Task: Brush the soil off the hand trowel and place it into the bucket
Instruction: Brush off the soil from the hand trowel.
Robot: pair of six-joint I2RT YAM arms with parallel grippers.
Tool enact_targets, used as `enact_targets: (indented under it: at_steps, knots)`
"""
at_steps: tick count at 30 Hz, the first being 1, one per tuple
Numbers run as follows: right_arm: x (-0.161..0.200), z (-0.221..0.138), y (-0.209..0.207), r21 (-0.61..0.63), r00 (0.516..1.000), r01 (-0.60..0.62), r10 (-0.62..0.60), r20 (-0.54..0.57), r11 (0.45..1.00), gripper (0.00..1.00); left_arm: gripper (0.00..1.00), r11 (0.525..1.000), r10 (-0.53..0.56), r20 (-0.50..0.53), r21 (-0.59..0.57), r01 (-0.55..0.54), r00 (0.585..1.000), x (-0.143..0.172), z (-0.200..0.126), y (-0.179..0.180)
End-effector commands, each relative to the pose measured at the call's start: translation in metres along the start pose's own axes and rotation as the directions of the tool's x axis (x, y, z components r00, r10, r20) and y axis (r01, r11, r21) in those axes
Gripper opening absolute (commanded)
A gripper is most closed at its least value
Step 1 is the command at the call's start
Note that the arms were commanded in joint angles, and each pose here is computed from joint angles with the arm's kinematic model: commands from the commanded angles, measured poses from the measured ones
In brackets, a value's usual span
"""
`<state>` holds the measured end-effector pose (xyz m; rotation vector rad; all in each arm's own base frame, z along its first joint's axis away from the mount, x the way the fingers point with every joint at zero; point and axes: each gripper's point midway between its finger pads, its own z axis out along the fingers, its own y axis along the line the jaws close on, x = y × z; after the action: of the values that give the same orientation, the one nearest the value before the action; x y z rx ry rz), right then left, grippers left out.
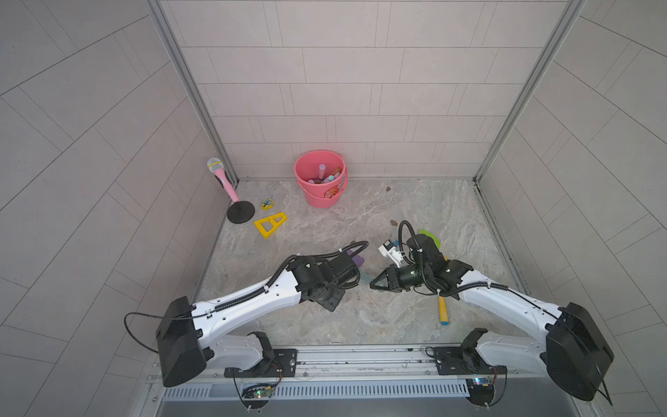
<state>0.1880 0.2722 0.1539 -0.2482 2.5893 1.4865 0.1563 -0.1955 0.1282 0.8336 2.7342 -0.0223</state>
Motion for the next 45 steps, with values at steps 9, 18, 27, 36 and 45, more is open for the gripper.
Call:
enact_targets:
  at_steps: [9,18,27,36,45]
  knots:
    - [-0.020,-0.045,-0.017,0.117,0.986,-0.023,0.003,0.168,0.993,0.00,0.00,1.000,-0.017,-0.013,-0.013,0.017,1.000,0.007,0.003,0.004]
    - [-0.025,-0.055,0.007,0.036,0.973,0.009,-0.017,0.231,0.999,0.00,0.00,0.999,-0.031,-0.001,-0.017,0.031,1.000,0.004,0.005,0.004]
    - [-0.018,-0.046,-0.050,0.243,0.964,-0.138,0.073,0.257,0.960,0.00,0.00,0.999,-0.047,0.012,0.006,0.047,0.999,-0.001,0.002,0.000]
    - [-0.009,-0.044,-0.072,0.321,0.972,-0.168,0.101,0.213,0.932,0.00,0.00,0.996,-0.071,0.039,0.052,0.069,0.997,-0.006,-0.003,-0.007]
    - [-0.026,-0.052,0.004,0.055,0.964,-0.002,-0.012,0.265,0.998,0.00,0.00,0.996,-0.083,0.035,0.049,0.081,0.996,-0.008,0.002,-0.008]
